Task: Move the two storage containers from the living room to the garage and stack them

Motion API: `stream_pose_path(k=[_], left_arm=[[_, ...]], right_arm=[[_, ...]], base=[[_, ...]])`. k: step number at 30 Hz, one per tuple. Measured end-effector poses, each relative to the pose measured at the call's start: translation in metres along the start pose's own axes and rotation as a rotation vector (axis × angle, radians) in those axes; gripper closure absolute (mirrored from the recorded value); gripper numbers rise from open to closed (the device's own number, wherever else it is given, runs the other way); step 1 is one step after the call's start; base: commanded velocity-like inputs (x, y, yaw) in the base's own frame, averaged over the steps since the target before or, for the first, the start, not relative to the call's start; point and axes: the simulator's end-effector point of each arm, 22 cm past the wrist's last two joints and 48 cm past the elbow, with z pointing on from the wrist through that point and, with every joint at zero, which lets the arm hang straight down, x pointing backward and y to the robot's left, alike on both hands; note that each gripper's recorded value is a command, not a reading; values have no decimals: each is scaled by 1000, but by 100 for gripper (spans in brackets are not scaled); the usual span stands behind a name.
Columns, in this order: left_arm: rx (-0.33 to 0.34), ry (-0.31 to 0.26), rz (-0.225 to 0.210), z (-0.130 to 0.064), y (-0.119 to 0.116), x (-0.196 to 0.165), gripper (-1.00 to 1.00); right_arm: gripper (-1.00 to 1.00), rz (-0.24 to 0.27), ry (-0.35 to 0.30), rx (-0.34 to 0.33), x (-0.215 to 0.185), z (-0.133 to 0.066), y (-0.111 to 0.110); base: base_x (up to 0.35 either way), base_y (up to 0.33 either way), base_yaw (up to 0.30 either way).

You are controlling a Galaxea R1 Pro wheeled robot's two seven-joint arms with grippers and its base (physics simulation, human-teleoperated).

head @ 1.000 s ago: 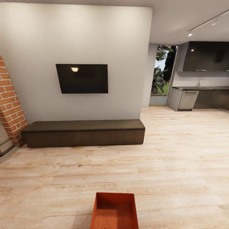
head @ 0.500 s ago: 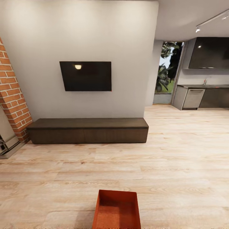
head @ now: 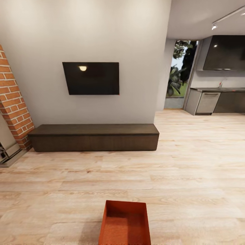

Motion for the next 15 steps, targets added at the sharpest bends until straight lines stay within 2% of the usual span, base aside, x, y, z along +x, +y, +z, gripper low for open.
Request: stream_pose_path(k=[10, 15], left_arm=[[-5, 16, 1, 0, 2, 6, -100], [-7, 23, 1, 1, 3, 9, -100]], right_arm=[[-100, 1, 14, -8, 5, 1, 5], [-100, 2, 30, -12, 10, 1, 7]], base=[[0, 0, -2], [0, 0, -99]])
